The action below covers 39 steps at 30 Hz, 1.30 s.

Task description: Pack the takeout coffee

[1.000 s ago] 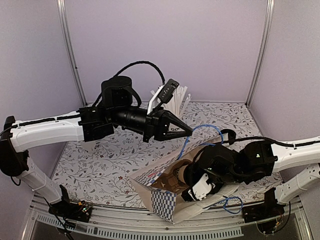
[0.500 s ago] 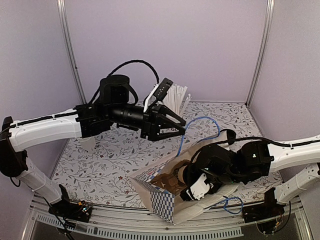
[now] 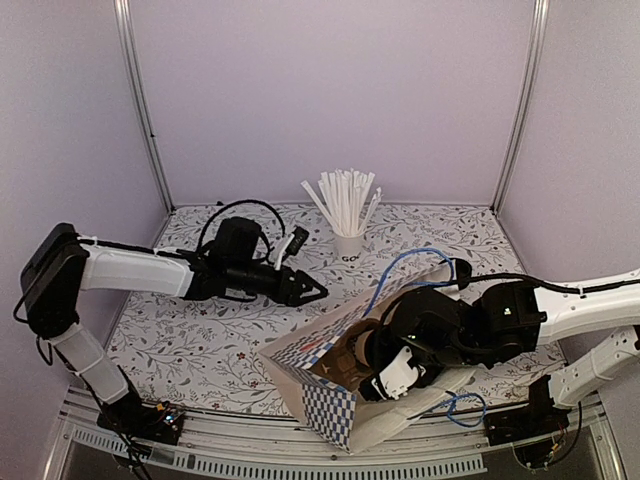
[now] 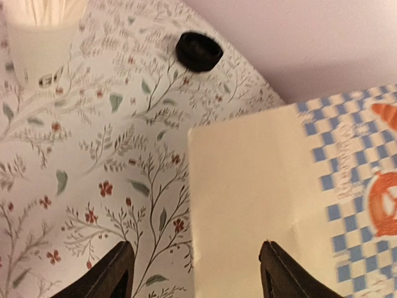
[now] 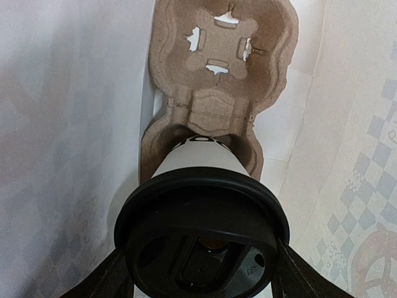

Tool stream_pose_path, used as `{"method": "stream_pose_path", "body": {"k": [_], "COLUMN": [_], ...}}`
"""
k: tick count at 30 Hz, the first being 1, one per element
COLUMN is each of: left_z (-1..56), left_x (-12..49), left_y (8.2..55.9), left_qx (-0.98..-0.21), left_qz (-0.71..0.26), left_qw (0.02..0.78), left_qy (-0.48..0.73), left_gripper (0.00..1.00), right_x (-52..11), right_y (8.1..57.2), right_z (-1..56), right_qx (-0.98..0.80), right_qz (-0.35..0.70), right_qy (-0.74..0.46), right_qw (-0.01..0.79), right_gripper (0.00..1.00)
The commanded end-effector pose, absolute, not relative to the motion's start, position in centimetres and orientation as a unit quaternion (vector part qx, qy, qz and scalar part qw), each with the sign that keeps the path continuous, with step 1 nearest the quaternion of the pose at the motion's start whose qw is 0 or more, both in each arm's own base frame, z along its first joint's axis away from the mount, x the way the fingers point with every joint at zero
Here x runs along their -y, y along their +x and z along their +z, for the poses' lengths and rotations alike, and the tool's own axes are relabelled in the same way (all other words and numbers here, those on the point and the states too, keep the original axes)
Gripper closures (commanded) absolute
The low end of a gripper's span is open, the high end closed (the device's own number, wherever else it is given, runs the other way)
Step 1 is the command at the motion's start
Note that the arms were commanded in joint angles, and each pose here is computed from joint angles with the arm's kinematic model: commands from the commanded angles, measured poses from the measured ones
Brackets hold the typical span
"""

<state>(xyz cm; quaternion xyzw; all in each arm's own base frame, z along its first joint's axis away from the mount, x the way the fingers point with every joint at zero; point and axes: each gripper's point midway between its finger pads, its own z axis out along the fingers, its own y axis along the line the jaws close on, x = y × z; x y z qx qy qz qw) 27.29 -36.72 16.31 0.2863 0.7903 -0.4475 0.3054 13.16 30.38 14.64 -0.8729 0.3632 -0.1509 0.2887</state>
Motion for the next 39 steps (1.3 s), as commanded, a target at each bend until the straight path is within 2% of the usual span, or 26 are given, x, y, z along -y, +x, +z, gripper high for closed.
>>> {"method": "stream_pose_path", "body": {"k": [1,15,27,39], "left_z": [13.5,9.7,7.9,7.0], "left_x": [38.6,41.2,40.0,39.2], "left_y": [26.1,22.3,23.0,23.4], "left_qx": [-0.788,-0.770,-0.769,-0.755], "left_qz": [-0.477,-0.513,-0.539,-0.583], "left_qw": [0.267,0.181,0.161,0.135], "left_qy": [0.284,0.334,0.304,0.268], "left_gripper": [0.29,0.33,0.33,0.31], "right_x": [-31.0,-31.6,-31.7,-31.8], "right_y": [13.5,13.6,13.5,13.2], "right_z": [15.2,15.5,15.6,14.9], "right_qx": [-0.372,-0.400,-0.408,-0.435], "right_qz": [-0.151,-0.124,-0.110,-0.067], "right_qy": [-0.866,-0.865,-0.869,-0.876], "right_qw": [0.298,0.276,0.258,0.196], "right_gripper": [0.69,0.69,0.69,0.69]}}
